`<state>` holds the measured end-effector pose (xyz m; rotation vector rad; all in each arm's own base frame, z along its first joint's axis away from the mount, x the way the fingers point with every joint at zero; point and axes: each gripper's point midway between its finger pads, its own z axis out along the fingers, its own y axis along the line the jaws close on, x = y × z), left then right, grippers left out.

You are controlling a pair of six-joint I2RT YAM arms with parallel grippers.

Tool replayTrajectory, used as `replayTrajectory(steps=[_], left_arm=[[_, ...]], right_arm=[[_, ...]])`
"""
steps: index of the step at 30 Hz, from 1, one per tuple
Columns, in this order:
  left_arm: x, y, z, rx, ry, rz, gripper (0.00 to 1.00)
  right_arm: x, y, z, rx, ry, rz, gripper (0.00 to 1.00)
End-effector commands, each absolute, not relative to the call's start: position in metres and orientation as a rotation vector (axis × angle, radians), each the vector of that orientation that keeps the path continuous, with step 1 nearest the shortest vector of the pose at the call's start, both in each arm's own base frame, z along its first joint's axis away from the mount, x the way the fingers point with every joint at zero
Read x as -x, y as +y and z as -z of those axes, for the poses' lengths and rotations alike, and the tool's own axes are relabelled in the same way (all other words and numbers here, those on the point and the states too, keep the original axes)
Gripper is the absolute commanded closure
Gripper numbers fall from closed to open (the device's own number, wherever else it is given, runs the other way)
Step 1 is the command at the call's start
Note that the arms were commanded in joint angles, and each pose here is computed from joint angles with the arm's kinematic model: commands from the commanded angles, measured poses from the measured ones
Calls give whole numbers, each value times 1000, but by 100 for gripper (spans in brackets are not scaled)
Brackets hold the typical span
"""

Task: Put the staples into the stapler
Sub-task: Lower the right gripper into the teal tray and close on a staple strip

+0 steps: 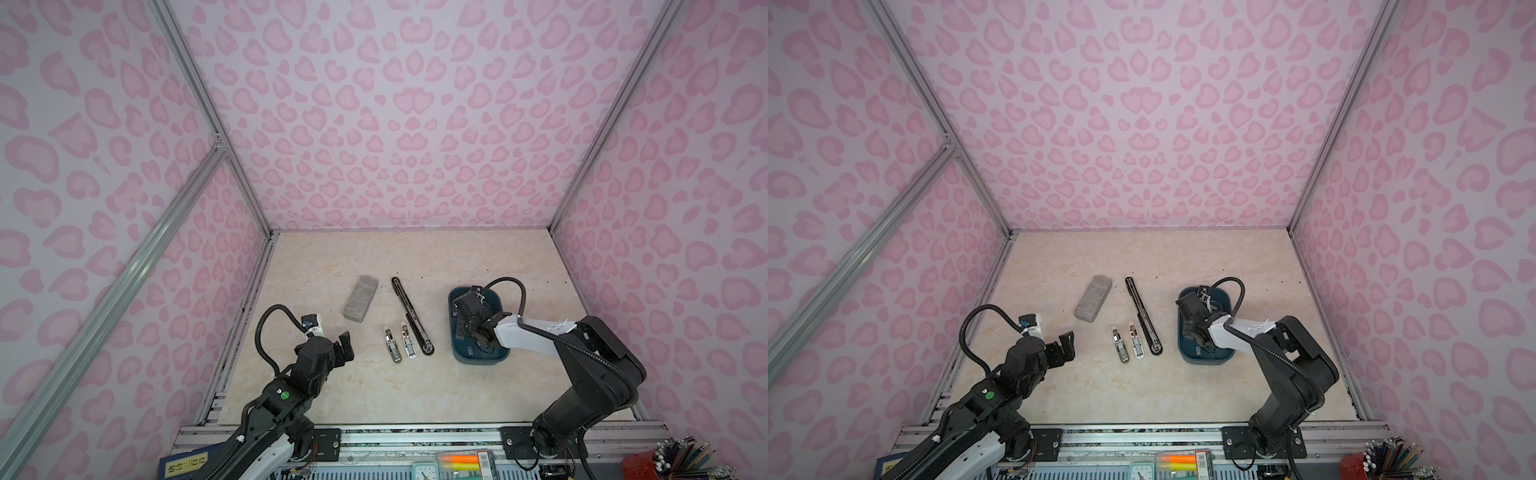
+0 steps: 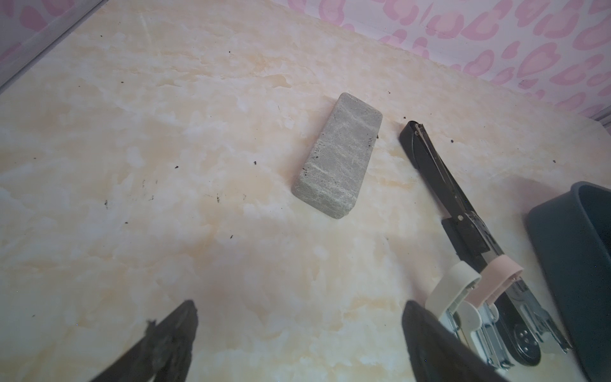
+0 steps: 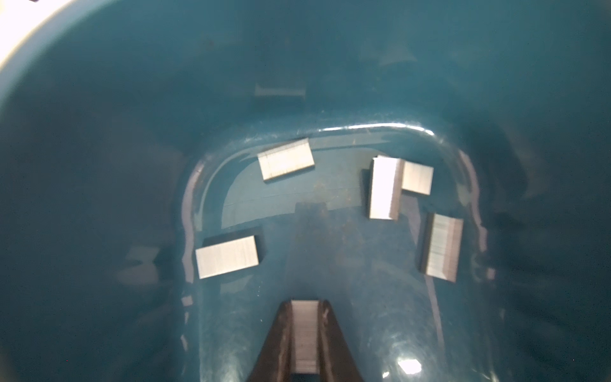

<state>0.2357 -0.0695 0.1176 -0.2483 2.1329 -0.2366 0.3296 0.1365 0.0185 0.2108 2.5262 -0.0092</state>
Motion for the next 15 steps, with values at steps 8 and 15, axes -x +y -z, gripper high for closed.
replayTrajectory(steps=[8,15], left_arm=[[-239,-70,-127,267,2095,256,2],[-237,-72,-127,259,2093,279,2]], right_arm=[[-326,133,-29,-215,2535,-6,88],[-333,140,-76,-208,2413,-98,91]])
